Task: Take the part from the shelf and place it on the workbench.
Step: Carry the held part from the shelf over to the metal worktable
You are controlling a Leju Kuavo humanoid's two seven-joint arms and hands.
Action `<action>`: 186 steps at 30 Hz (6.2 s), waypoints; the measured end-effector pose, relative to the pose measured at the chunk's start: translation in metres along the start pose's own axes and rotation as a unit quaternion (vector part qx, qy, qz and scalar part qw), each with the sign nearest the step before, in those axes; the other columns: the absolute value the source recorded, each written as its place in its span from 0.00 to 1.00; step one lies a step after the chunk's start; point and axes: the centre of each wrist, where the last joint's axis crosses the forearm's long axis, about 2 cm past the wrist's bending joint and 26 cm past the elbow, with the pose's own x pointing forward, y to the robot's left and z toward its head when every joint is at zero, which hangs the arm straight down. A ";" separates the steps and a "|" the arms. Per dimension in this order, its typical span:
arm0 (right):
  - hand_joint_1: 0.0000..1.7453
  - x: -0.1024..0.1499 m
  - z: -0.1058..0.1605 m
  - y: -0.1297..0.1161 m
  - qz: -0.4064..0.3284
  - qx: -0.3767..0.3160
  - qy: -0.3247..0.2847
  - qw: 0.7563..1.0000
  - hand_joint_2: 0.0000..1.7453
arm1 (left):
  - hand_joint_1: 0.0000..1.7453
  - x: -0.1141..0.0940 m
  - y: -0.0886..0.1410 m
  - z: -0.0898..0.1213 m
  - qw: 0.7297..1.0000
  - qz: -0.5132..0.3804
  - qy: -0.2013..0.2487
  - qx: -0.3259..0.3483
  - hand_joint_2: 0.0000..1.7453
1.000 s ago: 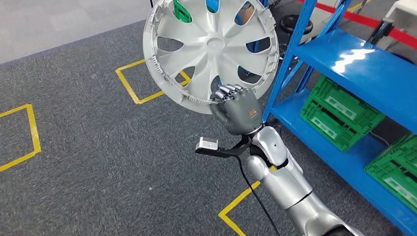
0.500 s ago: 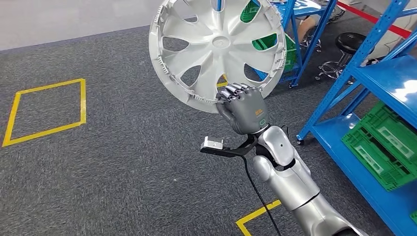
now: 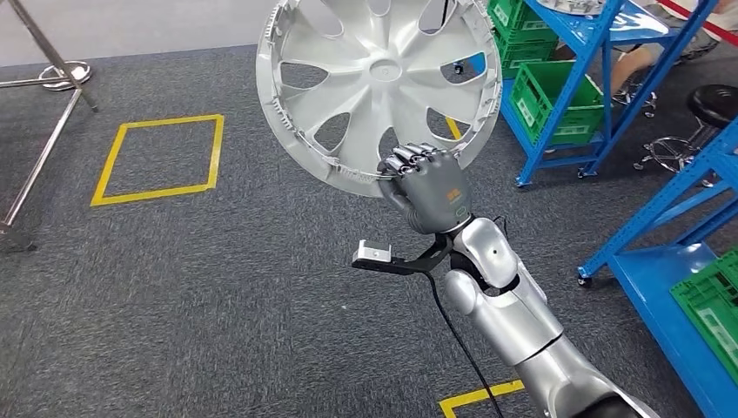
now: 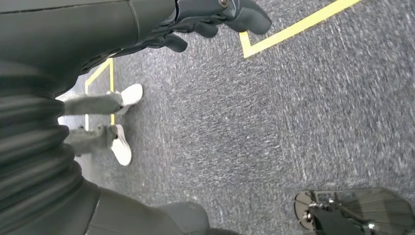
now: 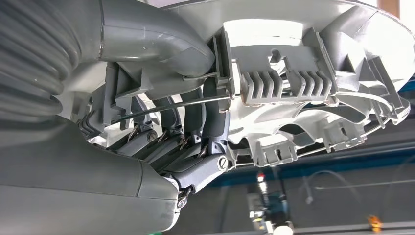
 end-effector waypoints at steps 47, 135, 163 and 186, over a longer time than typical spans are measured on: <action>1.00 -0.003 -0.020 0.000 -0.005 0.007 -0.014 1.000 1.00 | 0.00 -0.003 0.006 -0.003 1.000 0.005 -0.012 0.010 1.00; 1.00 -0.007 -0.022 0.001 -0.032 -0.003 -0.021 0.999 1.00 | 0.00 -0.003 0.011 -0.005 0.998 0.029 -0.019 0.055 1.00; 1.00 -0.004 -0.018 0.008 -0.043 -0.010 -0.029 0.999 1.00 | 0.00 -0.003 0.011 -0.005 0.998 0.025 -0.022 0.052 1.00; 1.00 -0.012 -0.019 -0.001 -0.040 -0.009 -0.024 0.999 1.00 | 0.00 0.000 0.006 -0.002 0.998 0.020 -0.023 0.047 1.00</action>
